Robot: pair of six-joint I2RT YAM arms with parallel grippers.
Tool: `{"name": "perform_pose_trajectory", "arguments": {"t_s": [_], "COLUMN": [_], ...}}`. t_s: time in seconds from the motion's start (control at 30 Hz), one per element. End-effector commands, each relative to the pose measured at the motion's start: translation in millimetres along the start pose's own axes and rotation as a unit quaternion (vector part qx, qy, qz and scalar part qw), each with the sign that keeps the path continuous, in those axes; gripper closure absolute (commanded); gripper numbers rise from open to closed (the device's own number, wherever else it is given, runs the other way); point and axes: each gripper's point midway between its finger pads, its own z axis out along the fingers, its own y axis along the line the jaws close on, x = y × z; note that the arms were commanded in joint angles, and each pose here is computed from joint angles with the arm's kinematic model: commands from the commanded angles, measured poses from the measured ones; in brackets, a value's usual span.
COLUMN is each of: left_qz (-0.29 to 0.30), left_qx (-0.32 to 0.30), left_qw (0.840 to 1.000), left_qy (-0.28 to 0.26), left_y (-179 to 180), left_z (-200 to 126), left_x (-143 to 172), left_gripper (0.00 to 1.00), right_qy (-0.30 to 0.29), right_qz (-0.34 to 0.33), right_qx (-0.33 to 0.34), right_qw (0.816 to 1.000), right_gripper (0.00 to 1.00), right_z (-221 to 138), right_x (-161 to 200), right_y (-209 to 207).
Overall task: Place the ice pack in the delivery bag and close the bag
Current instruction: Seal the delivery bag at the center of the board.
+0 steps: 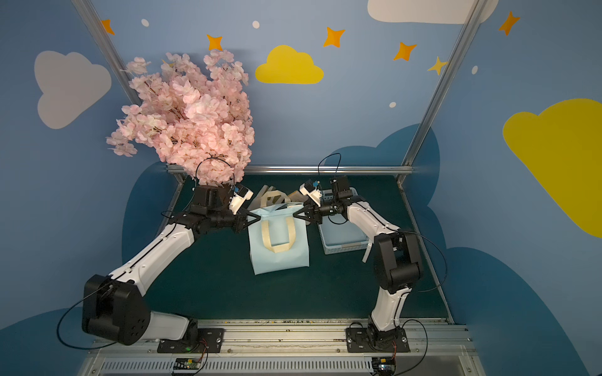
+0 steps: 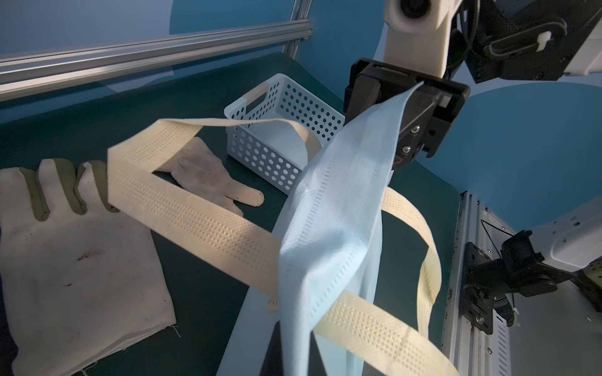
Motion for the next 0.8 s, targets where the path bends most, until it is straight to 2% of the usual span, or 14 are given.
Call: {"name": "perform_pose_trajectory", "arguments": {"t_s": [0.0,0.07,0.13,0.23,0.3,0.37,0.47,0.53,0.77], "left_qz": [0.005,0.006,0.009,0.013,0.023,0.026,0.019,0.004,-0.004], "left_qx": [-0.010,-0.010,-0.015,-0.030,-0.043,-0.064,-0.078,-0.081,-0.101], "left_qw": [1.000,1.000,1.000,0.999,0.998,0.996,0.995,0.994,0.993], "left_qy": [-0.004,-0.006,-0.014,-0.027,-0.040,-0.051,-0.062,-0.067,-0.059], "left_y": [-3.4,-8.8,-15.9,-29.7,-41.3,-50.4,-61.6,-63.3,-38.4], "left_z": [-9.3,-15.7,-26.8,-47.4,-64.4,-82.1,-100.1,-102.8,-72.1], "left_x": [-1.0,-1.3,-3.4,-6.4,-10.3,-15.9,-29.7,-40.9,-83.8], "left_gripper": [0.92,0.83,0.64,0.45,0.34,0.28,0.27,0.30,0.47], "right_qy": [0.009,0.017,0.022,0.025,0.028,0.031,0.031,0.033,0.035], "right_qz": [-0.018,-0.029,-0.045,-0.071,-0.083,-0.094,-0.108,-0.115,-0.117], "right_qx": [0.014,0.028,0.040,0.049,0.053,0.054,0.051,0.046,0.031], "right_qw": [1.000,0.999,0.998,0.996,0.995,0.994,0.992,0.992,0.992], "right_gripper": [0.97,1.00,1.00,1.00,1.00,1.00,1.00,1.00,1.00], "right_z": [-3.9,-5.1,-7.9,-9.5,-9.5,-7.4,-4.8,-2.7,2.3], "right_x": [-1.0,-0.9,-2.5,-4.8,-5.8,-7.4,-9.7,-9.0,-6.1], "right_y": [4.6,3.7,3.5,4.5,5.1,6.9,10.5,12.9,17.5]}}
